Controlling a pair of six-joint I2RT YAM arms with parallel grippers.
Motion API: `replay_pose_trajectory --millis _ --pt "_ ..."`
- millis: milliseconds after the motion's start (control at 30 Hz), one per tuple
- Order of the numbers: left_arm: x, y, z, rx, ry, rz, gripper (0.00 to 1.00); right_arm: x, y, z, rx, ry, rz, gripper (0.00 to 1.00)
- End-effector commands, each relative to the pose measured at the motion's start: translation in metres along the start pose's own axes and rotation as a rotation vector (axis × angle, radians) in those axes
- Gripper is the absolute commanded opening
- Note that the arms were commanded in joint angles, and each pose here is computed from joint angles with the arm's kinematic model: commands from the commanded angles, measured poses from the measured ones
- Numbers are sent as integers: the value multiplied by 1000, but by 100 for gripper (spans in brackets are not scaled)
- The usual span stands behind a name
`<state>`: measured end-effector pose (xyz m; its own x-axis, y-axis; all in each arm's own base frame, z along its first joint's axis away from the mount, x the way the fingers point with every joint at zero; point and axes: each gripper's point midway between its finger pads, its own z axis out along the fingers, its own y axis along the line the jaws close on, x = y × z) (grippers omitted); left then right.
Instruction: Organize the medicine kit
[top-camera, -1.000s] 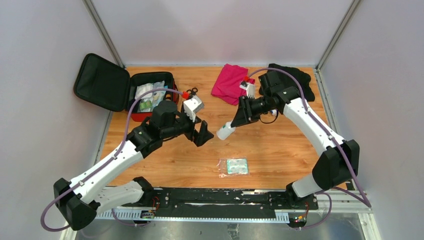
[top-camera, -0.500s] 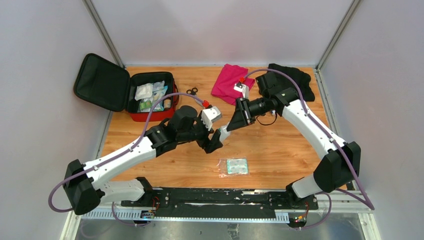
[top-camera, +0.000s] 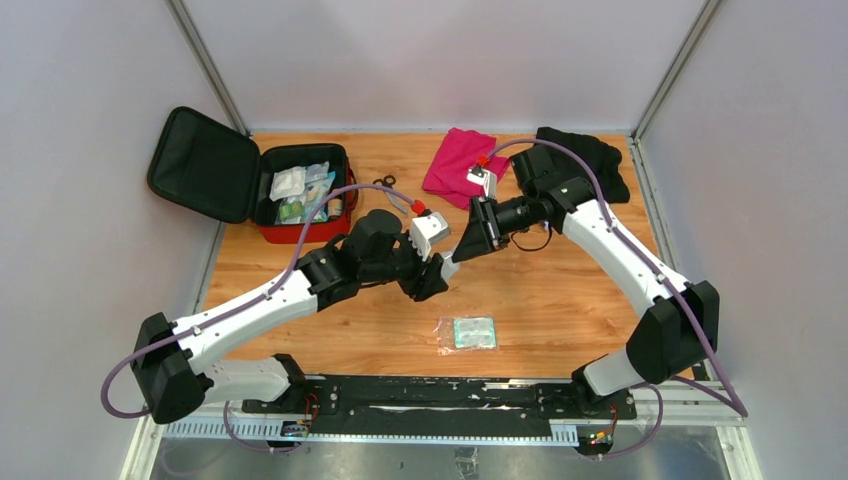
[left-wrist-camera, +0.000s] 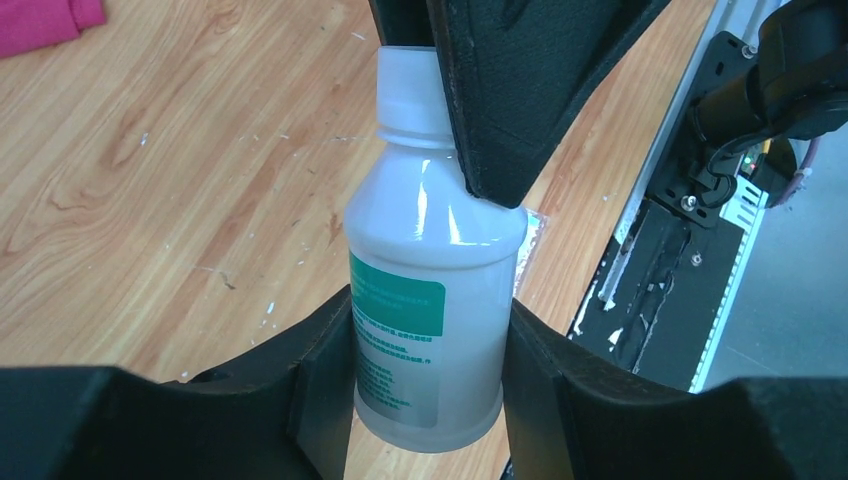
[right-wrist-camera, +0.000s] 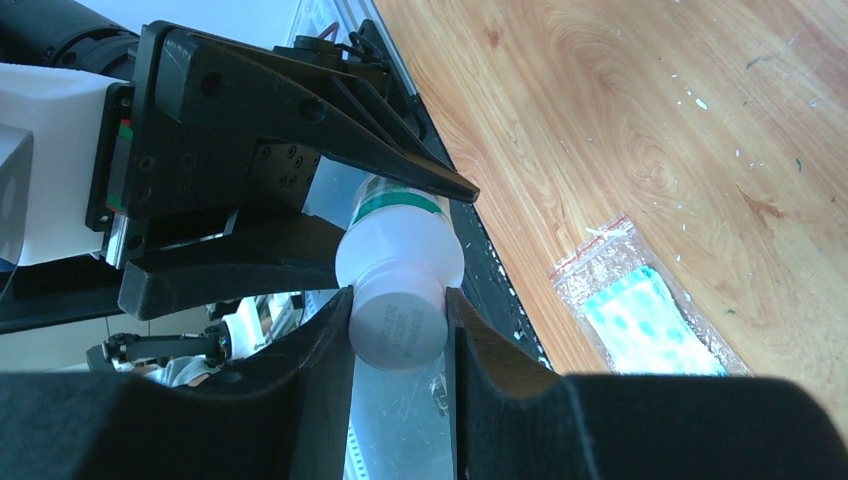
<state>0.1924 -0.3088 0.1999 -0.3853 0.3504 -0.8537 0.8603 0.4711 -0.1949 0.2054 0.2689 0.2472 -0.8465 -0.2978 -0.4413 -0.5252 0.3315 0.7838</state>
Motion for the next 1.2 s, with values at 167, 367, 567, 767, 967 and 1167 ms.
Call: replay_pose_trajectory --millis 167,367,567,767,967,1167 --pt "-37 23 -11 -157 -83 19 10 -14 -12 -28 304 -156 -42 38" --pt "-55 66 -34 -368 -130 25 4 -32 -11 -93 596 -460 -140 65" --pt "-62 116 -51 -472 -127 -60 4 -22 -11 -120 676 -561 -164 71" --pt "-47 228 -92 -737 -60 -306 6 -4 -25 -115 699 -522 -130 70" --pt "-19 319 -123 -888 2 -512 7 11 -33 -109 698 -489 -113 70" --pt "27 376 -125 -941 137 -621 8 25 -42 -105 706 -446 -88 69"
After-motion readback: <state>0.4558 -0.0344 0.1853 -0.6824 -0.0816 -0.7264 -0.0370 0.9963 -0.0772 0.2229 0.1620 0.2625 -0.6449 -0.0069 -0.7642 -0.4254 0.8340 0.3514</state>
